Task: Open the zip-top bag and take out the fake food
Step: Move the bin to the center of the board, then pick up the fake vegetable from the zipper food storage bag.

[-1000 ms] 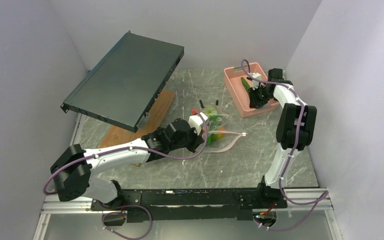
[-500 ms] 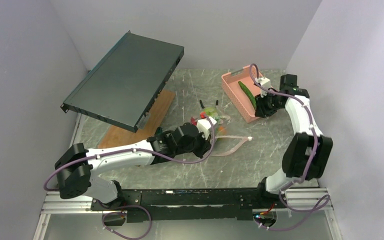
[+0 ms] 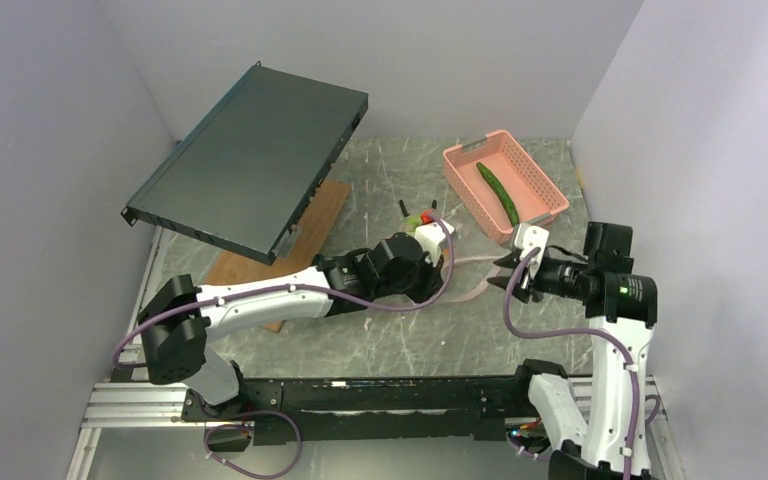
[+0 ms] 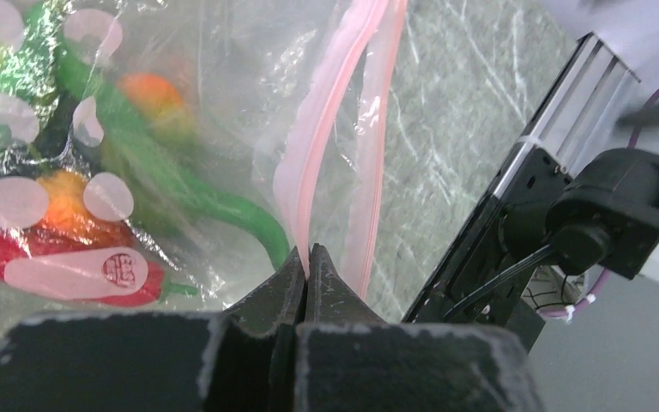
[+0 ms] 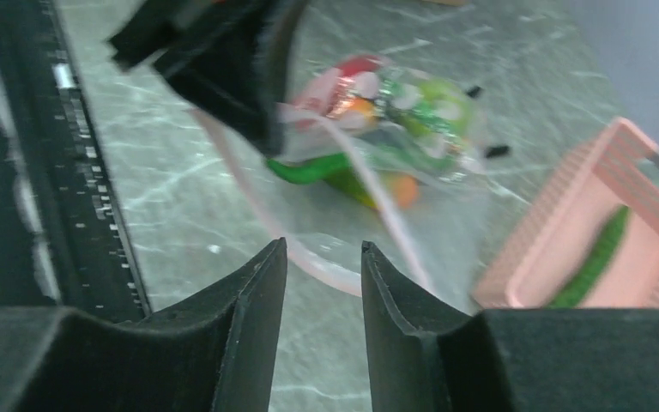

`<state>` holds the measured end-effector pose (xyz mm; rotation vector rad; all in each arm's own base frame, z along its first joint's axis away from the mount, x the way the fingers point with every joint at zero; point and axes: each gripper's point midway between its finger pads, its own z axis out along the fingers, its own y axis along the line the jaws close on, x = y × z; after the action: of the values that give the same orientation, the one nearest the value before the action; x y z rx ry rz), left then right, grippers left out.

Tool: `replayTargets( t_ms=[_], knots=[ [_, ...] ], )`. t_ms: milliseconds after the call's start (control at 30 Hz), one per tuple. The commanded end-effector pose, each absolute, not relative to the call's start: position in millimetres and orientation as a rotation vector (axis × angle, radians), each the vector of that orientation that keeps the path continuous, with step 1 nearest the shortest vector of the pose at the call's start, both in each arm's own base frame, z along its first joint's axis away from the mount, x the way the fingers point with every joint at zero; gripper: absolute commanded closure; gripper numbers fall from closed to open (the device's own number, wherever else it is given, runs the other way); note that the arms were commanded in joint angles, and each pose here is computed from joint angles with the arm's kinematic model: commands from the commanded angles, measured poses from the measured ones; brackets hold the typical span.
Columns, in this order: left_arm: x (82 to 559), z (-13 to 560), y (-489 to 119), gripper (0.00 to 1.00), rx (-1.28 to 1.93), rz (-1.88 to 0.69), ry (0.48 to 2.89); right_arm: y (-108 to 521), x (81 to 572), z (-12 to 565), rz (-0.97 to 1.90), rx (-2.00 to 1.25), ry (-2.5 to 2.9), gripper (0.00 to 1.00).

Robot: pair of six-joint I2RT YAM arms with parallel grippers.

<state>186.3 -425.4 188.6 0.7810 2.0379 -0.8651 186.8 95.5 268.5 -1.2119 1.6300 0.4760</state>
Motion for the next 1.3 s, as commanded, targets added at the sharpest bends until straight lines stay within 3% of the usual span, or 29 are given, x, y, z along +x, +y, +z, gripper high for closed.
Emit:
replayTargets(
  t_ms=[0, 133, 300, 567, 800, 900, 1000, 1133, 1267],
  knots=[
    [190, 221, -443, 1.00, 0.757, -0.923, 1.981, 122, 156, 252, 0.697, -1.272, 1.495, 0.63],
    [190, 228, -450, 1.00, 0.743, -0.951, 1.978, 121, 161, 232, 0.706, -1.267, 1.510, 0.68],
    [191, 238, -459, 1.00, 0.738, -0.979, 1.970, 114, 195, 217, 0.646, -1.186, 1.513, 0.85],
    [190, 265, -479, 1.00, 0.751, -1.059, 1.921, 100, 258, 215, 0.571, -0.908, 1.635, 0.86],
    [192, 264, -482, 0.99, 0.749, -1.060, 1.914, 99, 272, 195, 0.687, -0.727, 1.771, 0.86],
    [196, 262, -476, 0.86, 0.732, -1.034, 1.908, 102, 272, 190, 0.750, -0.701, 1.812, 0.84],
    [200, 257, -472, 0.82, 0.724, -1.031, 1.916, 109, 265, 191, 0.834, -0.719, 1.817, 0.81],
    [201, 250, -469, 0.83, 0.729, -1.038, 1.935, 115, 251, 192, 0.860, -0.860, 1.774, 0.70],
    [199, 245, -467, 1.00, 0.745, -1.047, 1.942, 112, 238, 188, 0.765, -1.067, 1.704, 0.62]
  ],
)
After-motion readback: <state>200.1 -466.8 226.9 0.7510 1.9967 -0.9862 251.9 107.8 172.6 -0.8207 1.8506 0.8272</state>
